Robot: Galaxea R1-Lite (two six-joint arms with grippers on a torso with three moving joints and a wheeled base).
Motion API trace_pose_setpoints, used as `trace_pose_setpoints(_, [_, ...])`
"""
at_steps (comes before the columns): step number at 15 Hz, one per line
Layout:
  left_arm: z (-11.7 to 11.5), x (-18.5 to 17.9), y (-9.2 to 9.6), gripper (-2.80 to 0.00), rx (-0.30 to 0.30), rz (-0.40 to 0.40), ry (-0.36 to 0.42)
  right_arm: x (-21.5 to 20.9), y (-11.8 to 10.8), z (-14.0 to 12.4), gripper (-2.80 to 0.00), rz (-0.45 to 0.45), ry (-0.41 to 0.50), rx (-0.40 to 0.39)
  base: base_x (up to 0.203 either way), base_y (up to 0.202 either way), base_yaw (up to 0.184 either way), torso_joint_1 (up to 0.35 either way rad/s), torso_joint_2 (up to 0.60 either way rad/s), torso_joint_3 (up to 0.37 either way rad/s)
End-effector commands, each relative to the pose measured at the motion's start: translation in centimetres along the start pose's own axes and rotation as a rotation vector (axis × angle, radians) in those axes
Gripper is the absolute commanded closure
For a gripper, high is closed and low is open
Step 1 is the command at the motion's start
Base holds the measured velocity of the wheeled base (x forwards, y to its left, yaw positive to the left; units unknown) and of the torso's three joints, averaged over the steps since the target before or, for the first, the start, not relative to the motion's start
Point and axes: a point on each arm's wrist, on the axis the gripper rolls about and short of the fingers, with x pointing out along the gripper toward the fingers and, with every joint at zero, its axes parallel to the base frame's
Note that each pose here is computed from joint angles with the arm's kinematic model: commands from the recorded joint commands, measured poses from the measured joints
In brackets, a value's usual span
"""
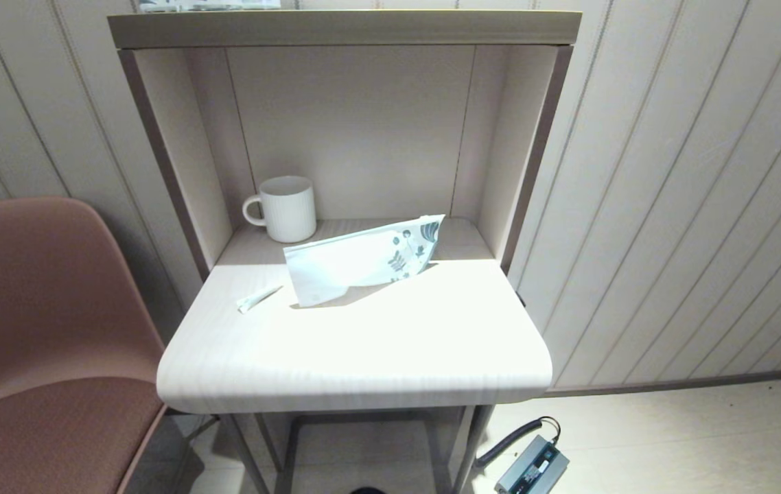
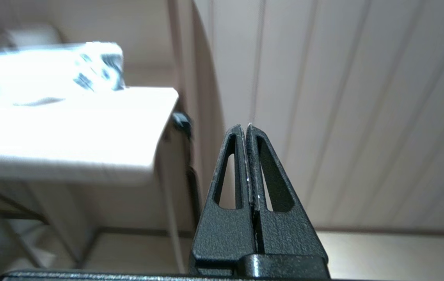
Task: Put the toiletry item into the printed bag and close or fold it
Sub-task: Pick up the storage bag
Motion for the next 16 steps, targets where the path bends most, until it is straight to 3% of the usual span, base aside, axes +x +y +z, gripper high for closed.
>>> trace_pose_setpoints(1, [0.0,0.0,0.0,0.00,-0.001,0.000,-0.001,4.5,-0.1,3.9,0.00,0.047,0.073,0.046,0.000,0.000,0.000,0.000,0.00,0.000])
trace_pose_setpoints(4, [0.0,0.0,0.0,0.00,-0.001,0.000,-0.001,9.5,0.5,7.0,0.00,0.142,0.136,0.149,0.000,0.000,0.000,0.000,0.00,0.000])
trace_pose_setpoints(6, [0.0,0.0,0.0,0.00,-0.002,0.000,-0.001,13.1,1.5,7.4,0.00,0.218,0.216,0.197,0.000,0.000,0.000,0.000,0.00,0.000])
trace_pose_setpoints(12, [0.0,0.0,0.0,0.00,-0.002,0.000,-0.001,21.3,7.3,3.6,0.00,0.400,0.534,0.238,0.000,0.000,0.000,0.000,0.00,0.000])
trace_pose_setpoints(16, [0.0,0.0,0.0,0.00,-0.001,0.000,-0.001,24.8,10.3,-0.2,0.00,0.422,0.692,0.201,0.000,0.000,0.000,0.000,0.00,0.000])
